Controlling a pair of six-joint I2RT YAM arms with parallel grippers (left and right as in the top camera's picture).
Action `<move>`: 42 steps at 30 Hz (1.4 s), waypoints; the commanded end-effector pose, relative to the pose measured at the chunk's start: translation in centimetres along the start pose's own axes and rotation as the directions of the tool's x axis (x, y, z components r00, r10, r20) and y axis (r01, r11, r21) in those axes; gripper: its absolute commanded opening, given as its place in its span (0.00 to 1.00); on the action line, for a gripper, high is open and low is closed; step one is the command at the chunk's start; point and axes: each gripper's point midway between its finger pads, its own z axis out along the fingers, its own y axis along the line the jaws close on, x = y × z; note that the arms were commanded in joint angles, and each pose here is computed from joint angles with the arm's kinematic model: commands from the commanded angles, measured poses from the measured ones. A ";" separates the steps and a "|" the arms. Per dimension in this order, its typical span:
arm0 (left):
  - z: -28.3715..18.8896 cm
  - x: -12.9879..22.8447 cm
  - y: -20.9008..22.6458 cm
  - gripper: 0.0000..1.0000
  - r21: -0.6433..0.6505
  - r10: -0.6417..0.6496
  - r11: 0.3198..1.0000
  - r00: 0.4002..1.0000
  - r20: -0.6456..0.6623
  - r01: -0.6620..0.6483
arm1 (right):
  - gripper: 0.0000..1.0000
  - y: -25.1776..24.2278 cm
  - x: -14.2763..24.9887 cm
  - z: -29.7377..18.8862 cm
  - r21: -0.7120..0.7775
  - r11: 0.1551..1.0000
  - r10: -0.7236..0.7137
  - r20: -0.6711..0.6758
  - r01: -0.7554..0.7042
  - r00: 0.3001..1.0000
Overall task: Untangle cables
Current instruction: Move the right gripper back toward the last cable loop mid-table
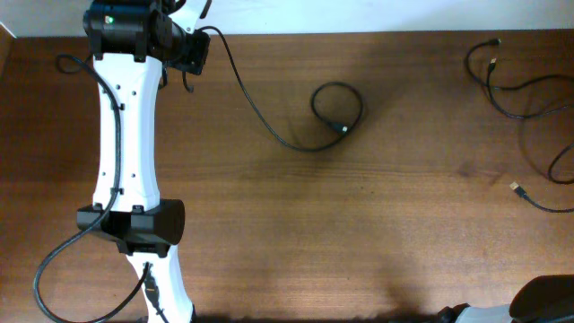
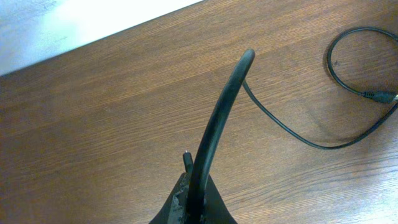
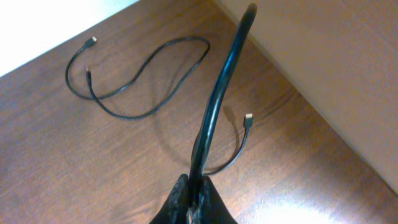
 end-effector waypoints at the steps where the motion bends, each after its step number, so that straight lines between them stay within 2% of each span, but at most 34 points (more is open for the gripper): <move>1: 0.2 -0.1 -0.1 0.00 -0.004 0.004 1.000 1.000 0.000 -0.004 | 0.04 0.5 0.3 1.6 -0.016 1.000 -0.016 -0.017 0.016 1.000; 9: 0.2 0.0 -0.1 0.00 -0.003 0.002 1.000 1.000 -0.004 -0.002 | 0.04 0.4 2.2 5.7 -0.021 1.000 -0.012 -0.095 0.010 0.995; 17: 0.2 0.0 -0.1 0.00 -0.003 -0.003 1.000 1.000 -0.006 0.003 | 0.04 0.8 4.4 8.4 -0.048 0.999 -0.012 -0.117 0.007 0.993; 35: 0.2 0.0 -0.1 0.00 -0.002 -0.003 1.000 1.000 -0.006 0.003 | 0.04 -0.6 3.3 8.5 0.022 0.998 -0.050 -0.075 0.052 0.996; 42: 0.2 -0.2 -0.8 0.00 0.005 0.006 1.000 1.000 -0.004 -0.006 | 0.04 -0.4 3.8 10.4 0.004 0.999 -0.049 -0.090 0.050 0.995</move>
